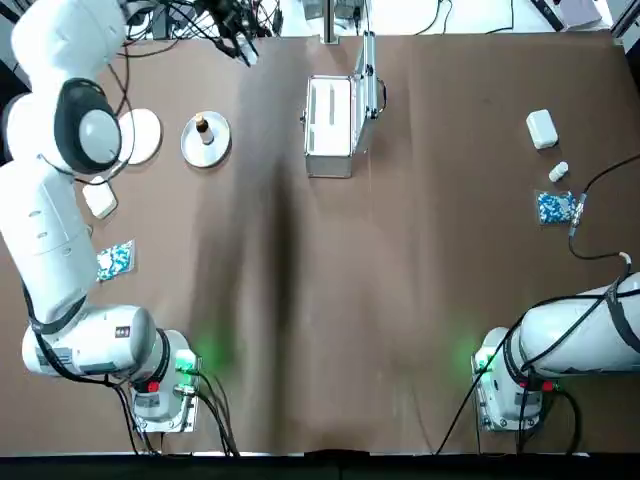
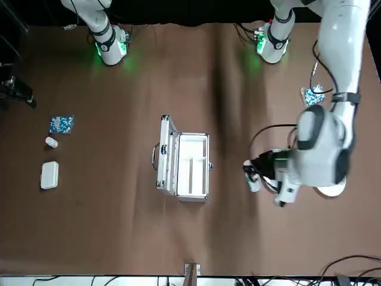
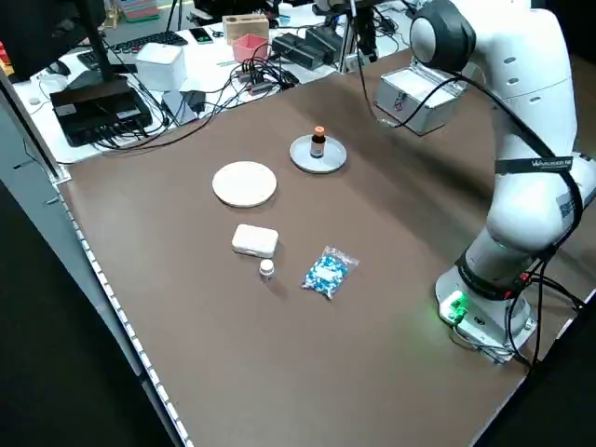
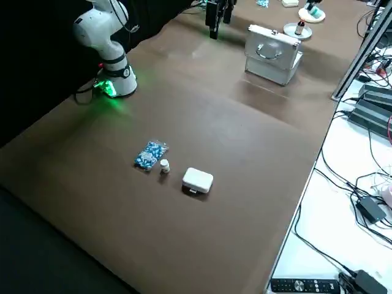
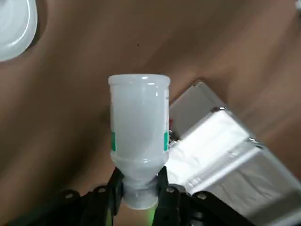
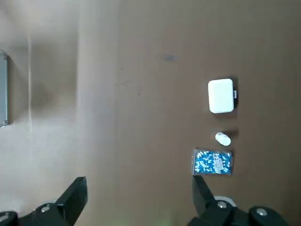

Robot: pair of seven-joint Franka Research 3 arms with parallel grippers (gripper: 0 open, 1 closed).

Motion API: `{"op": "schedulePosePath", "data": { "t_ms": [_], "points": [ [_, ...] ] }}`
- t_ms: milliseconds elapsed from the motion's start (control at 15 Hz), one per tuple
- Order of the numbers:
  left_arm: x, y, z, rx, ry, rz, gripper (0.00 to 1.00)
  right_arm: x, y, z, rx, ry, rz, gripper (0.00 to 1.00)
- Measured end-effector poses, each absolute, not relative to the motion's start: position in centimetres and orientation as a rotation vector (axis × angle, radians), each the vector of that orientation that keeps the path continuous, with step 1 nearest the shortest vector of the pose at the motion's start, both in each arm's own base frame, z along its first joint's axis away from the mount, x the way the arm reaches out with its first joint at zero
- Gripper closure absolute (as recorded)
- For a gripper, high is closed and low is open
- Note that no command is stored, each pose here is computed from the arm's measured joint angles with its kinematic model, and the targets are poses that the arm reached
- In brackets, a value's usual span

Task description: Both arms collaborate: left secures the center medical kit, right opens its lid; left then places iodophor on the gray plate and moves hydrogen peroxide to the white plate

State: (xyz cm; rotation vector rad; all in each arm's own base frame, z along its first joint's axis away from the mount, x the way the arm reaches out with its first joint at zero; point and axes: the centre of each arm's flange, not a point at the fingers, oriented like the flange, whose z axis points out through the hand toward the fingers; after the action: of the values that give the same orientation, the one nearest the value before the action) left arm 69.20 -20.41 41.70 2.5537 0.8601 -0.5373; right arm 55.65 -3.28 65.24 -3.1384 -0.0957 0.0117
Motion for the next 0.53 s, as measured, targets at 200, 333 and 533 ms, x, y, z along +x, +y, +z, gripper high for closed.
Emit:
{"op": "schedulePosePath", "data": {
  "t_ms": [200,333,533],
  "points": [
    [70.3,-9.7,43.2,2.318,0.996,-0.671,0.67,55.7,-3.4,65.3,-3.139,-0.093,0.009,0.01],
    [70.3,-4.9,43.3,2.233,1.047,-0.715,0.67,55.7,-3.4,65.3,-3.139,-0.093,0.009,0.01],
    [70.5,2.5,43.3,2.031,1.13,-0.734,0.67,55.7,-3.4,65.2,-3.139,-0.092,0.009,0.01]
  ]
}}
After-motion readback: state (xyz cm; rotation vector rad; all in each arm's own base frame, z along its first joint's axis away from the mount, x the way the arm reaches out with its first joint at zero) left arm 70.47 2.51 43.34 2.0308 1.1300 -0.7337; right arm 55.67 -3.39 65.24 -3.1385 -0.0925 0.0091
